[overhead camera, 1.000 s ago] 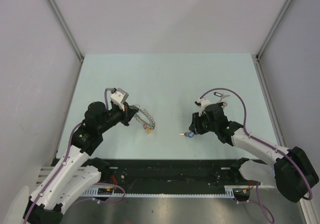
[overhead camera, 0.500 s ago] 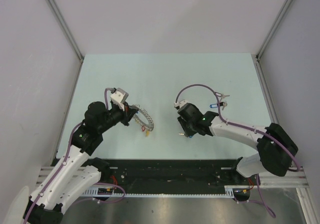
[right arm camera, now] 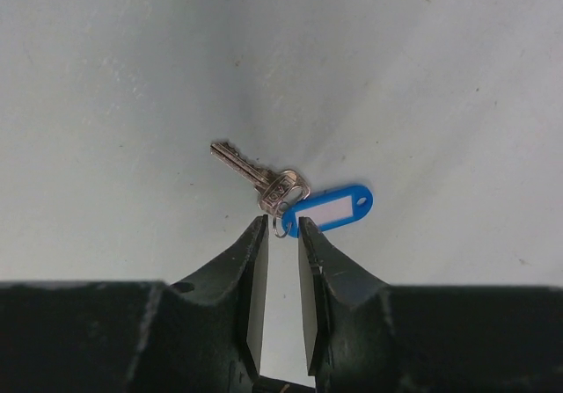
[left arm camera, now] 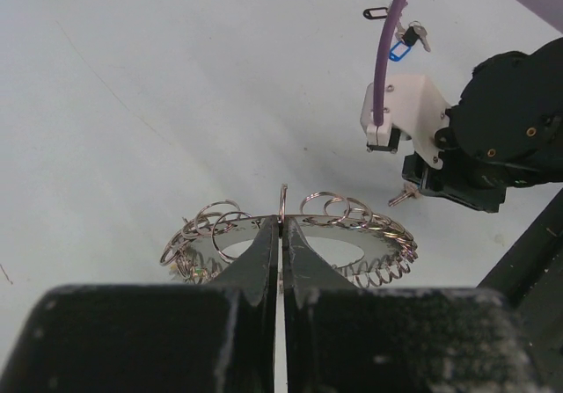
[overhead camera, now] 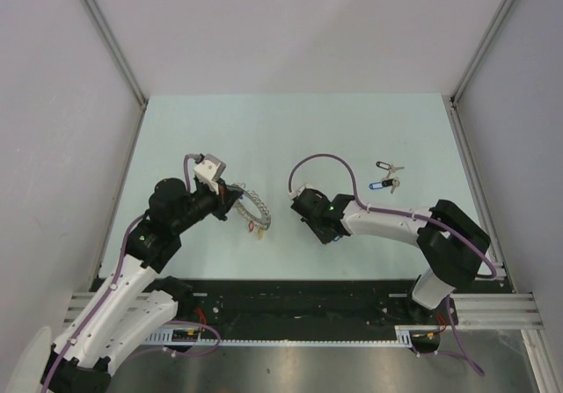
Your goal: Put the keys on the keyring
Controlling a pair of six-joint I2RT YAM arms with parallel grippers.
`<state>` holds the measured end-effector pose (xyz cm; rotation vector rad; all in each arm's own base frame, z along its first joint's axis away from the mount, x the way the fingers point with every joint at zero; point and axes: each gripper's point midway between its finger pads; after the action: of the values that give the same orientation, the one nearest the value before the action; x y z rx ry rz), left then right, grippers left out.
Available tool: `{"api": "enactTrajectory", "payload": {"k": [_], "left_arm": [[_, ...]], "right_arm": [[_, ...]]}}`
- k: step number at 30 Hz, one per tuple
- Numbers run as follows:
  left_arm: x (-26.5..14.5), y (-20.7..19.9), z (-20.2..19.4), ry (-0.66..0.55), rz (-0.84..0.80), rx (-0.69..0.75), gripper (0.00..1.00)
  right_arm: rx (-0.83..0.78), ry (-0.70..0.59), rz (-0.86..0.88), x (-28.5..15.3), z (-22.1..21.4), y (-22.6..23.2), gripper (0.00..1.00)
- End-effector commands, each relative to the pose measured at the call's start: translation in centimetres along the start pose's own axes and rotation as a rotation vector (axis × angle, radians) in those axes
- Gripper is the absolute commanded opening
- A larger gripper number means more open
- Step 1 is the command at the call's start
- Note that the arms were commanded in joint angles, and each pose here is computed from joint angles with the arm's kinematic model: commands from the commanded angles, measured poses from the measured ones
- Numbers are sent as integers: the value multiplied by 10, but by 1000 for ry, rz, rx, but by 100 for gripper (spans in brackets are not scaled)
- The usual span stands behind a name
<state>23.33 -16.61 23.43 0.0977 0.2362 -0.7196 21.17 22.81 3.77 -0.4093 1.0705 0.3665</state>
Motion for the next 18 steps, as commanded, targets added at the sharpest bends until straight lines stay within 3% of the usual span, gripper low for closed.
{"api": "enactTrajectory", "payload": {"k": [1, 18], "left_arm": [[-3, 6, 26, -87, 31, 14, 0], [-5, 10, 26, -87, 57, 10, 0]], "right_arm": [[-32, 11, -46, -3, 7, -1, 24], [-116, 98, -114, 7, -5, 2, 18]]}}
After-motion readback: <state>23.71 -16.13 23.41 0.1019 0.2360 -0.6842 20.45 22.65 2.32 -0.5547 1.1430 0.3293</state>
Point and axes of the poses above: each gripper's point midway between its finger pads, its own x axis out along the fingers, its own y axis along the line the jaws close on, z = x × y, and after that the axes turned 8 degrees about x, right-handed
